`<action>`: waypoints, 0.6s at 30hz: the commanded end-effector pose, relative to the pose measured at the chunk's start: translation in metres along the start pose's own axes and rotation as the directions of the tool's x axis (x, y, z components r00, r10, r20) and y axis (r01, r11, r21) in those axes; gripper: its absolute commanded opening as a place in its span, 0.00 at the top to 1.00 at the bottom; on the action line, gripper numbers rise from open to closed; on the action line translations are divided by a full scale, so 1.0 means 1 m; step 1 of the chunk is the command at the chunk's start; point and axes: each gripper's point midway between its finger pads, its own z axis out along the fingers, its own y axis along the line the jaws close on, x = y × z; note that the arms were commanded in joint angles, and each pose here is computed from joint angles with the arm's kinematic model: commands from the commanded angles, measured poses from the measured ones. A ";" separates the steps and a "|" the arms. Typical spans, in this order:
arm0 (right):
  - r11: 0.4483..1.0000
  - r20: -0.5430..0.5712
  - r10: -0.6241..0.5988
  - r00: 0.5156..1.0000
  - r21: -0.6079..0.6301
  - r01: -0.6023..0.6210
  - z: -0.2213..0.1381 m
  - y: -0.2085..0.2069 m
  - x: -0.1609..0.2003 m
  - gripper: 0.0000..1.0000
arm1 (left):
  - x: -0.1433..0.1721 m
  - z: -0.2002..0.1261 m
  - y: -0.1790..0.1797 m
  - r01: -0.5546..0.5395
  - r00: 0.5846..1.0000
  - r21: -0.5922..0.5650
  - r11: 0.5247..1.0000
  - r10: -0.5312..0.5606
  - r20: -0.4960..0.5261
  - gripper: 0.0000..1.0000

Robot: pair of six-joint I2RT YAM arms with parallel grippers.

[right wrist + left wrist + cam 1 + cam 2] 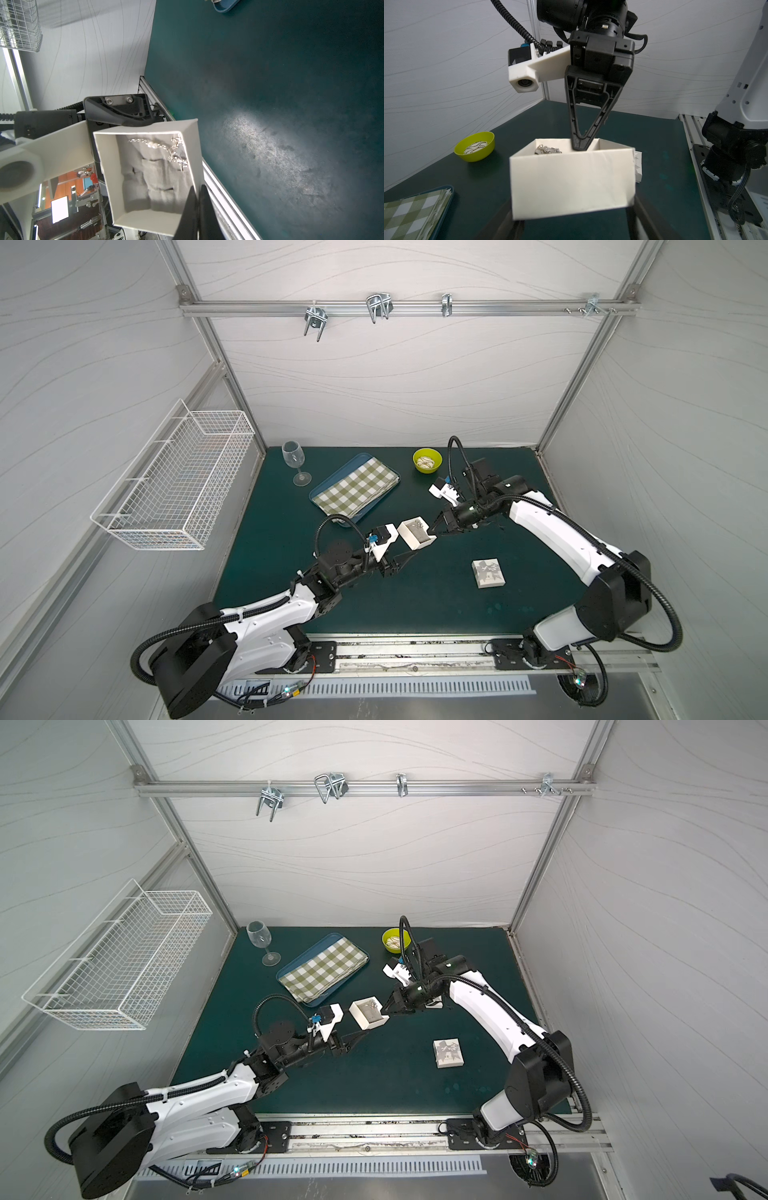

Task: Take the necklace out of the lift-off lid jewelry box
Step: Place the jewelry box at the center of the board.

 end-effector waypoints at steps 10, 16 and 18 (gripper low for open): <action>0.999 0.013 -0.025 1.000 -0.021 0.025 0.004 0.009 -0.007 1.00 | -0.014 0.003 -0.004 -0.060 0.998 0.025 0.998 0.060 0.034 0.44; 0.983 0.074 -0.020 0.997 0.182 0.006 -0.002 -0.022 -0.015 1.00 | -0.008 -0.004 0.005 -0.013 1.000 -0.041 0.999 0.013 0.001 0.18; 0.960 0.099 -0.016 0.995 0.281 -0.013 -0.006 -0.040 -0.017 1.00 | -0.003 -0.011 0.008 0.025 1.000 -0.067 0.997 -0.026 -0.015 0.16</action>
